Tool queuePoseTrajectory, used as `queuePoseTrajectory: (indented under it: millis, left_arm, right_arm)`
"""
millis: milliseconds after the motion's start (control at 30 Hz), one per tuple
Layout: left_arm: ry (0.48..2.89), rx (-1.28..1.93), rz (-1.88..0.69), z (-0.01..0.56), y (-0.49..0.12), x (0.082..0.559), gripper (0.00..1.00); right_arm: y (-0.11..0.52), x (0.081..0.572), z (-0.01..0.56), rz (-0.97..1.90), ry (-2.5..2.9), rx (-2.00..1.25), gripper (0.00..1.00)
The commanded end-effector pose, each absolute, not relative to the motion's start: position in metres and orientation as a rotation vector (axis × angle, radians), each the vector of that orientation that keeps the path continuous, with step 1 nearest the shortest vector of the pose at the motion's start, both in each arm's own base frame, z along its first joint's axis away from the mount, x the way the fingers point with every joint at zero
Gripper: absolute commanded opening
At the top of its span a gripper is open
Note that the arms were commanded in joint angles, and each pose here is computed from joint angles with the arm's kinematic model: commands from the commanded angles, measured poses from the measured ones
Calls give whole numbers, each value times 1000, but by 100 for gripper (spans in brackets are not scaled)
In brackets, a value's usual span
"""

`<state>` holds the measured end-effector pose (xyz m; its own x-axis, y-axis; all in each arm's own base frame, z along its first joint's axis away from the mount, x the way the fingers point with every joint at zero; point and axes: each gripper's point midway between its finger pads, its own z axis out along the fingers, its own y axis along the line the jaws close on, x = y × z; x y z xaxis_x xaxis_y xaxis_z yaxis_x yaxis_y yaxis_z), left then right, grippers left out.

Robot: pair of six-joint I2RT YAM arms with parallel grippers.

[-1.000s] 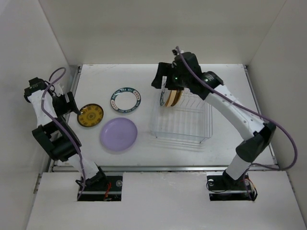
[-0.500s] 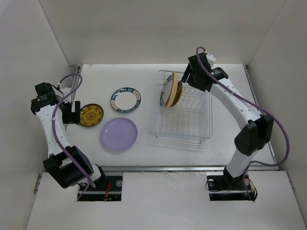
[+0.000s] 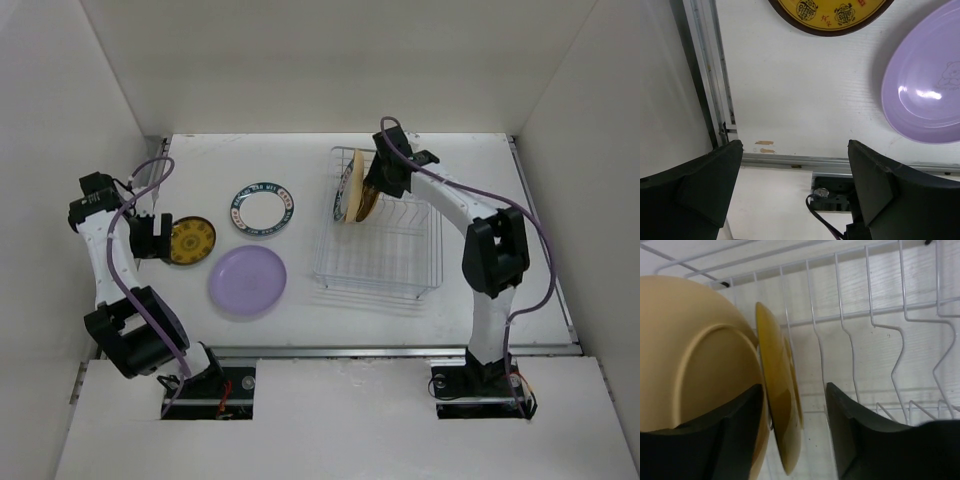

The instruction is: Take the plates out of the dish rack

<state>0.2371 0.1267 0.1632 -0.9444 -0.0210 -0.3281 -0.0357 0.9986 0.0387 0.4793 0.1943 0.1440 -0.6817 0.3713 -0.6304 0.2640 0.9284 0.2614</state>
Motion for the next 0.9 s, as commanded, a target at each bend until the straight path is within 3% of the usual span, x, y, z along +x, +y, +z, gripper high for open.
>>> queuePoseTrajectory:
  millis: [0, 67, 100, 133, 267, 533, 667, 767, 867]
  left_arm:
    - [2770, -35, 61, 184, 124, 241, 84]
    - [2745, -29, 62, 189, 122, 240, 84]
    - [2738, -25, 44, 190, 119, 241, 84]
    - [2724, -21, 35, 192, 117, 242, 84]
    - [2699, -14, 29, 201, 115, 243, 86]
    - [2626, 4, -42, 228, 100, 246, 86]
    - [2574, 5, -115, 246, 87, 248, 87]
    - [2488, 56, -259, 267, 65, 258, 89]
    - [2355, 121, -481, 293, 35, 272, 93]
  right_arm:
    - [199, 487, 147, 215, 2337, 476, 56]
    - [196, 486, 150, 220, 2310, 480, 46]
    - [198, 485, 150, 231, 2315, 476, 46]
    - [197, 483, 151, 231, 2315, 476, 33]
    - [192, 479, 172, 224, 2288, 457, 0]
    - [144, 451, 303, 32, 2053, 477, 0]
    - [97, 405, 332, -156, 2052, 515, 0]
    - [97, 380, 351, -129, 2009, 521, 0]
    - [132, 359, 376, 139, 1976, 393, 0]
